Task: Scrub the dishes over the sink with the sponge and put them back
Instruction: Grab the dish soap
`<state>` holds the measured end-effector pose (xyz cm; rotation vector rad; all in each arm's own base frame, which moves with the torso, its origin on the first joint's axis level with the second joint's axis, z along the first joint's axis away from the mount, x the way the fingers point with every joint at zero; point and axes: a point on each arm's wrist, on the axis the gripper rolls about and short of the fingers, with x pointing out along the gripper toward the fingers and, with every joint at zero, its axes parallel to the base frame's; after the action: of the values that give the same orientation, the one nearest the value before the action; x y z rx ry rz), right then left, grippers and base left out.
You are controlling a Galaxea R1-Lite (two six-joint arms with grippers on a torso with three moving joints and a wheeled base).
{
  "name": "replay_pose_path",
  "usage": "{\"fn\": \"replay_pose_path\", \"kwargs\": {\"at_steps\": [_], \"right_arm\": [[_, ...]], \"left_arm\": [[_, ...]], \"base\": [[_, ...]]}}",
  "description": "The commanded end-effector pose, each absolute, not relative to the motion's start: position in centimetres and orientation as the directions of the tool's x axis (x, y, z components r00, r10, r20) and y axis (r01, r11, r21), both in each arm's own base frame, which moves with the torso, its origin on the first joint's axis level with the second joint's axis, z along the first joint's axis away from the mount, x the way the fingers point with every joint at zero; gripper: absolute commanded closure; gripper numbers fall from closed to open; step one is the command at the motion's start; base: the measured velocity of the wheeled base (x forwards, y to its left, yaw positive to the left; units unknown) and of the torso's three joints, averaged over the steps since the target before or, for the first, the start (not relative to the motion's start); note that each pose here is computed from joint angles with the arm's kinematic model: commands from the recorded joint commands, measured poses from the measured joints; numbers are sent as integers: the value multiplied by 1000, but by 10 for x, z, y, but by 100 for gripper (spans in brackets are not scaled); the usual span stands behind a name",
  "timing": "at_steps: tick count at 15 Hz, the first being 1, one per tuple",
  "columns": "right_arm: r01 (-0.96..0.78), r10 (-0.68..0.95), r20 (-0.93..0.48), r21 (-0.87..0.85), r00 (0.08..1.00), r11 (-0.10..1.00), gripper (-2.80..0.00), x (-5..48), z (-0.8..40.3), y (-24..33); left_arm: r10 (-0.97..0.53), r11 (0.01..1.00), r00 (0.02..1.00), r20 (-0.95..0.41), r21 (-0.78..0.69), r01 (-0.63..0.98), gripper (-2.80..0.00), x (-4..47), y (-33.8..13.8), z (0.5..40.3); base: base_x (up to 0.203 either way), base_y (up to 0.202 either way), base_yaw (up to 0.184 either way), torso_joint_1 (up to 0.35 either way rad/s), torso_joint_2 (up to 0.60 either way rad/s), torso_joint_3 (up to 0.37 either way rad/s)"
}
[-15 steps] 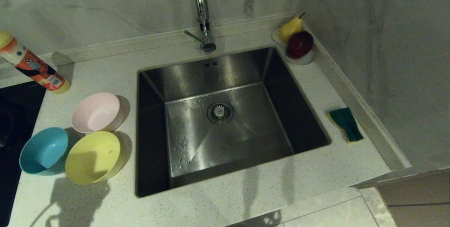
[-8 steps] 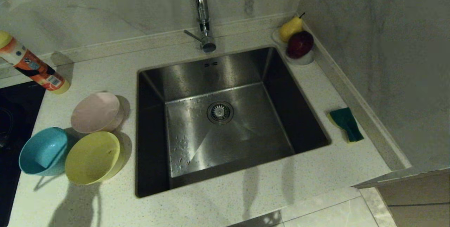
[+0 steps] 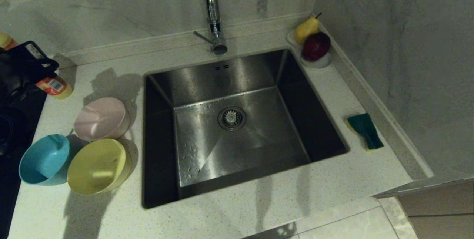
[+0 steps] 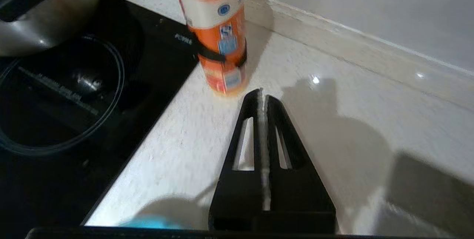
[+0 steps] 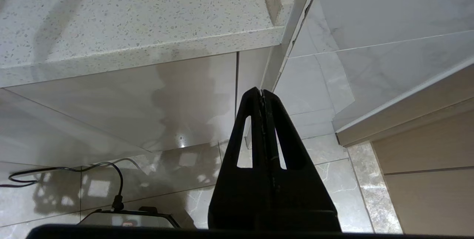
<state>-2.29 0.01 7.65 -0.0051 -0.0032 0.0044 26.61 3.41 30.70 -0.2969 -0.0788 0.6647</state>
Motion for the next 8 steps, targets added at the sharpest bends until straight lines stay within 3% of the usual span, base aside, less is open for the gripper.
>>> {"fn": "replay_pose_path", "kwargs": {"at_steps": [1,8], "right_arm": [[-5,5,5,-6,1000,1000,0,-23,77,0],[-5,5,5,-5,1000,1000,0,-23,77,0]], "left_arm": [[648,721,760,-49,-282,-633,-280,300,48,290],[679,701,734,34,-330,-633,-280,323,80,278]], "base": [[0,0,0,0,0,0],[0,0,0,0,0,0]]}}
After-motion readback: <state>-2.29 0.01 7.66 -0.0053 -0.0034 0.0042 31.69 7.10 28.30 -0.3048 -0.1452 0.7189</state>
